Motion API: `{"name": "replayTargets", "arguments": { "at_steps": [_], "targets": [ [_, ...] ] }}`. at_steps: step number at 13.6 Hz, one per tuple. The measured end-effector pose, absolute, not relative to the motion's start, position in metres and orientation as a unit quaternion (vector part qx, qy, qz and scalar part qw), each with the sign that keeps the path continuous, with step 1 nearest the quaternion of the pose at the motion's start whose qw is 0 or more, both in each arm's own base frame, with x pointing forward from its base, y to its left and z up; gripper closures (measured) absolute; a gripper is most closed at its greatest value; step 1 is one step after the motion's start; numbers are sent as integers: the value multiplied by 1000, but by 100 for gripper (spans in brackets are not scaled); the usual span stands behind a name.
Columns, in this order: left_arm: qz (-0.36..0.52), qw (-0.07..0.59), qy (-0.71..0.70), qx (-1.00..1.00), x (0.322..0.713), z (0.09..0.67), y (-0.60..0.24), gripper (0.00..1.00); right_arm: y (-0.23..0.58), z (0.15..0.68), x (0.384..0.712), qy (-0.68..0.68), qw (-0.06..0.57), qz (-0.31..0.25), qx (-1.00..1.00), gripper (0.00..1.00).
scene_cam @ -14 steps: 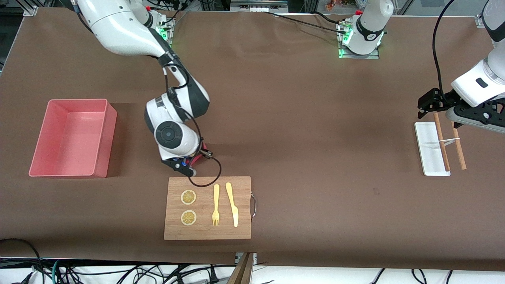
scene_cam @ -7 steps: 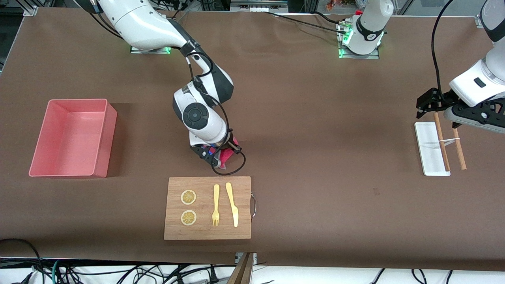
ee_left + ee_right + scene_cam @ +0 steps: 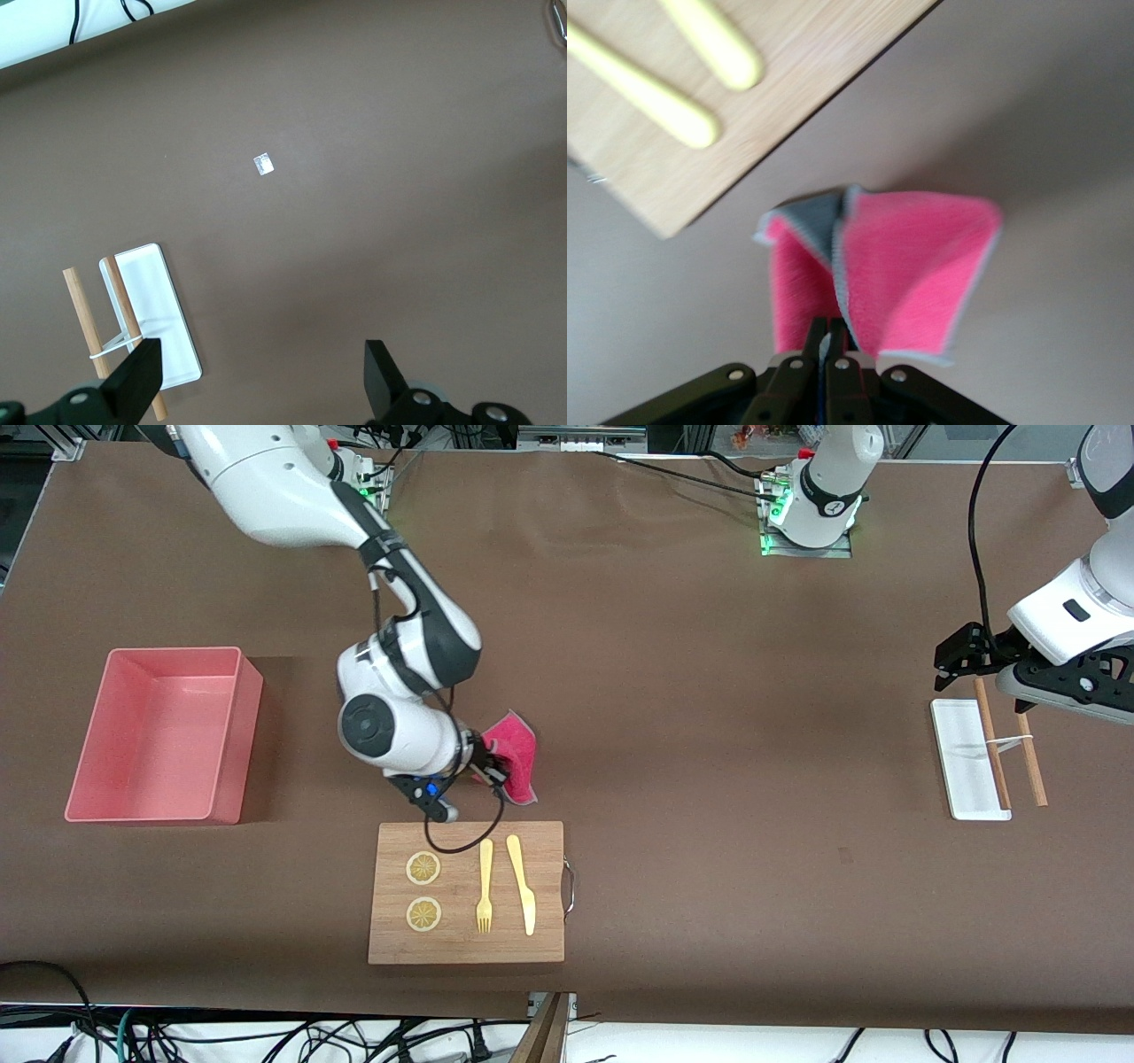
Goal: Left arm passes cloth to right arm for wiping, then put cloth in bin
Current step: 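Sweep the cloth toward the pink bin again with the right gripper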
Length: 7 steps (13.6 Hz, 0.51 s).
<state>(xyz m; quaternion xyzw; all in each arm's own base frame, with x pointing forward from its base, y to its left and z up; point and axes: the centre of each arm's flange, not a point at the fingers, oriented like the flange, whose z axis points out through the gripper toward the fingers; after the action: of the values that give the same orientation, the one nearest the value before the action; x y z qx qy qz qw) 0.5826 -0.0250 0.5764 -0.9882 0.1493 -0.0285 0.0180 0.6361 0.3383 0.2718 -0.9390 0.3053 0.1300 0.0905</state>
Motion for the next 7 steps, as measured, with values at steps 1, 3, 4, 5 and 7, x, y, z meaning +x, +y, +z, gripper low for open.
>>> {"name": "replayTargets", "arguments": {
  "at_steps": [1,3,4,5,7],
  "targets": [
    [-28,18,149,-988,583,576,-25,0,317,267,640,288,80,145,-943,98],
    [-28,18,149,-988,583,576,-25,0,264,256,649,248,50,176,-951,98],
    [-28,18,149,-988,583,576,-25,0,236,250,652,228,36,189,-954,98],
    [-28,18,149,-988,583,576,-25,0,209,246,655,210,25,200,-957,98],
    [-28,18,149,-988,583,576,-25,0,164,237,657,181,12,215,-960,98]
  ]
}}
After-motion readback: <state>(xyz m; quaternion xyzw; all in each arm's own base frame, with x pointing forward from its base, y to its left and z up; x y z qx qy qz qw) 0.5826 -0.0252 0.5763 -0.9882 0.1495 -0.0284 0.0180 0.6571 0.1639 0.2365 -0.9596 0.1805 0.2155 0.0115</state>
